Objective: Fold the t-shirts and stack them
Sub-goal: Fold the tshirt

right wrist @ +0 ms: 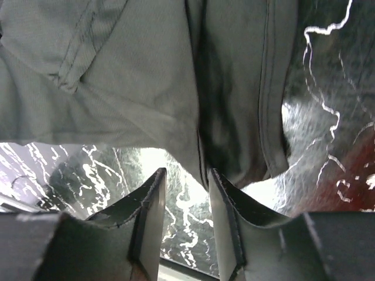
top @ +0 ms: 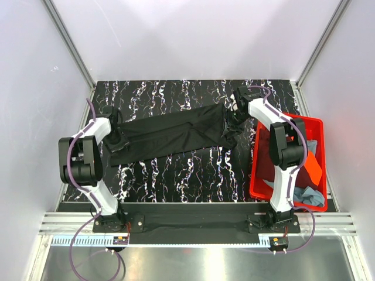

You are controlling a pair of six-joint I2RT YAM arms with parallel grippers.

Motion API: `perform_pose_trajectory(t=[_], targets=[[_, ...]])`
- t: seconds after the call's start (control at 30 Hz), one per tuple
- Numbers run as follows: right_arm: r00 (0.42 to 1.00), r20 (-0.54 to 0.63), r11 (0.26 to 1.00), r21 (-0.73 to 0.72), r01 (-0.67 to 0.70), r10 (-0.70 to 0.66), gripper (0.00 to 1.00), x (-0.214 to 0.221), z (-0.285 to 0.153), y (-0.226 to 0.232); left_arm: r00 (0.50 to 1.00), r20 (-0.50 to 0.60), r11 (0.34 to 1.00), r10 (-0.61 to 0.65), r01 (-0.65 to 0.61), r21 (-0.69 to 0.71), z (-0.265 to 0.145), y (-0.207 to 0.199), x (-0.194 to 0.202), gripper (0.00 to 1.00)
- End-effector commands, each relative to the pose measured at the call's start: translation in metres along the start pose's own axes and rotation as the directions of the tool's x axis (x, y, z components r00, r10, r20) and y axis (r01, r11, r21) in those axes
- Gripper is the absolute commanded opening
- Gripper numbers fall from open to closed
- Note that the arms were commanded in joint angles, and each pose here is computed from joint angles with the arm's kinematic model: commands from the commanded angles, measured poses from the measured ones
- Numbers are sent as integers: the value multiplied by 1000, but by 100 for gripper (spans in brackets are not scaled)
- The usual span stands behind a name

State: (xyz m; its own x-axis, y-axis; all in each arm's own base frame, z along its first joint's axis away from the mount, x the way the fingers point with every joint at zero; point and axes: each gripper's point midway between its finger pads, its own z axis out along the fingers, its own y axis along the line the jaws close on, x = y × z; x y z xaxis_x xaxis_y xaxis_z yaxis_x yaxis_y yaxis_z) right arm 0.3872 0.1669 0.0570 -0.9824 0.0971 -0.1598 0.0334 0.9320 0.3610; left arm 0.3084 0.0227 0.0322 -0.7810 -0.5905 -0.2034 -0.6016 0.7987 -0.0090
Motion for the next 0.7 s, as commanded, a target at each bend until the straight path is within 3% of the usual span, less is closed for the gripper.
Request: perform_pose_trajectory(t=[0.0, 0.37, 0.4, 0.47, 0.5, 0.67], targets=[[996, 60, 997, 4, 73, -73, 41, -21, 4, 5, 1000, 3, 1000, -5, 5, -7, 2, 1, -3, 51], [998, 6, 997, 15, 69, -69, 34, -9, 21, -2, 1000, 8, 994, -16, 16, -109, 8, 15, -7, 52], [997, 8, 997, 20, 71, -71, 24, -9, 20, -3, 1000, -1, 992, -18, 18, -124, 10, 17, -6, 52], [997, 36, 997, 44, 69, -71, 14, -16, 15, -4, 1000, 2, 988, -18, 18, -151, 11, 21, -8, 52], [997, 38, 996, 60, 66, -68, 3, -16, 12, -6, 1000, -4, 986, -16, 15, -164, 12, 23, -6, 52], [994, 96, 985, 171, 28, -45, 0, -35, -10, -14, 1000, 1, 979, -4, 4, -206, 14, 30, -8, 52]])
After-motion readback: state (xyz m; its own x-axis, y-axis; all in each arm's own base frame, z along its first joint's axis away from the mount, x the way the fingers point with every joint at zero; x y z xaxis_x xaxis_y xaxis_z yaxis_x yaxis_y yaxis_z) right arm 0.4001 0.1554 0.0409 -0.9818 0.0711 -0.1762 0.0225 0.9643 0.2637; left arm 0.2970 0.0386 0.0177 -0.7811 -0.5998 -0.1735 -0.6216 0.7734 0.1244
